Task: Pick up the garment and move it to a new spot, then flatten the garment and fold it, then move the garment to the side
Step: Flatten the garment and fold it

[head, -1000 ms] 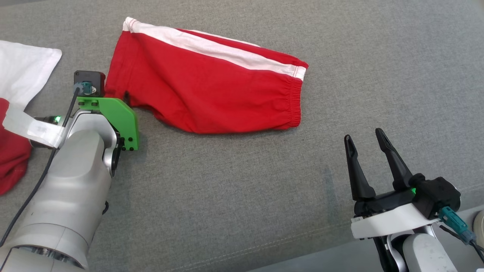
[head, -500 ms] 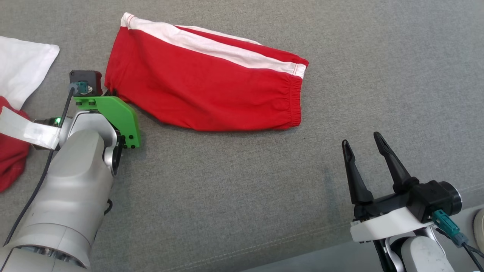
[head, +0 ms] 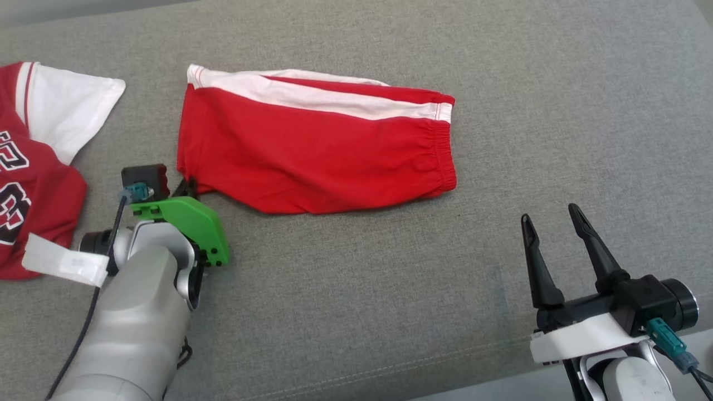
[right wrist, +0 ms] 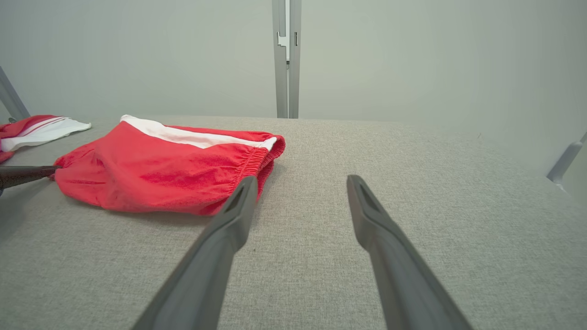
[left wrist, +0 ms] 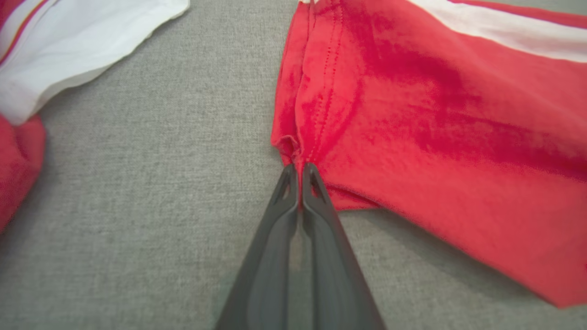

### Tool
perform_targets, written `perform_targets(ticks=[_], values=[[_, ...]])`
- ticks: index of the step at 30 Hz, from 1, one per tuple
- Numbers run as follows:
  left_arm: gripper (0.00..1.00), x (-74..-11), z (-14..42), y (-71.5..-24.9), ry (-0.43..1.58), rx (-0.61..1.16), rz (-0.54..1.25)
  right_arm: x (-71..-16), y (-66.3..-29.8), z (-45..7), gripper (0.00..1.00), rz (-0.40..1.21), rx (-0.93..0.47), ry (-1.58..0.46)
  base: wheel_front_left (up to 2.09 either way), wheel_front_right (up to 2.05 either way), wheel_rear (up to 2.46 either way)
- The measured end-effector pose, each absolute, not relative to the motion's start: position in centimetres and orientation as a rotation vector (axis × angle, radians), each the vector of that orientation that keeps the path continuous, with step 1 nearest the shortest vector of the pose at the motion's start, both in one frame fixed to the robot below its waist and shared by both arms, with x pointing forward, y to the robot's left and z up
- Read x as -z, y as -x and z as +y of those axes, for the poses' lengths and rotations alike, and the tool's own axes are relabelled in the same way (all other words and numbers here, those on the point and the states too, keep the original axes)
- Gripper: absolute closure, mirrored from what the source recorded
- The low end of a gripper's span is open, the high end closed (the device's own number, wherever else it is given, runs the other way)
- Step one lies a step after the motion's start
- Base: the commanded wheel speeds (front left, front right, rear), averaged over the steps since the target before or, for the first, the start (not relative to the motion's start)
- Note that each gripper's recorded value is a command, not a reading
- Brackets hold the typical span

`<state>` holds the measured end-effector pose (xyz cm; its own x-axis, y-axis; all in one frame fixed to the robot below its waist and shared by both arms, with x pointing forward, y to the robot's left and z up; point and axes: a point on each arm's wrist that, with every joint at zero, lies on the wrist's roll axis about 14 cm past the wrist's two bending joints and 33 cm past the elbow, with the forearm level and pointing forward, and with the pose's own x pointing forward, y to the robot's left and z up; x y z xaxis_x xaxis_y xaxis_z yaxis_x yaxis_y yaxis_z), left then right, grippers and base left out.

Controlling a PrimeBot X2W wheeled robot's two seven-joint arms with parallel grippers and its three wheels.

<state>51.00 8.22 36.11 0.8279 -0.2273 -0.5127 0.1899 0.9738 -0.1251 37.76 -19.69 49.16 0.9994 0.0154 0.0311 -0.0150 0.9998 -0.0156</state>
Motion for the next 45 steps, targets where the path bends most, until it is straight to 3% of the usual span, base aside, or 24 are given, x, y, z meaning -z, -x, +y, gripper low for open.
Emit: perform_targets(ticks=[15,16,17,18,25,29,38,45], values=[[1.0,-36.3,9.8,-45.3,0.149,0.161,0.55,-50.7,-36.1,-18.8,0.0,-0.051,-0.041,0.029,0.0,0.0,0.0],[0.54,-36.4,9.9,-45.0,0.153,0.158,0.549,-50.8,-36.0,-18.7,0.0,-0.055,-0.044,0.028,0.0,0.0,0.0],[0.54,-36.6,9.9,-44.8,0.158,0.157,0.542,-51.0,-36.0,-18.6,0.0,-0.059,-0.047,0.027,0.0,0.0,0.0],[0.0,-36.8,10.0,-44.7,0.16,0.157,0.533,-51.1,-36.0,-18.5,0.0,-0.061,-0.051,0.026,0.0,0.0,0.0],[0.0,-39.3,10.8,-44.4,0.175,0.138,0.426,-51.5,-35.6,-17.7,0.0,-0.068,-0.074,0.02,0.0,0.0,0.0],[0.0,-43.5,11.3,-44.8,0.211,0.133,0.267,-51.2,-35.1,-17.5,0.0,-0.048,-0.079,0.003,0.0,0.0,0.0],[0.0,-50.2,14.5,-39.9,0.324,0.041,-0.01,-51.1,-34.3,-16.4,0.0,-0.037,-0.11,-0.057,0.0,0.0,0.0],[0.0,-52.0,16.3,-36.3,0.3,0.023,-0.098,-51.8,-34.5,-15.0,0.0,-0.056,-0.157,-0.057,0.0,0.0,0.0]])
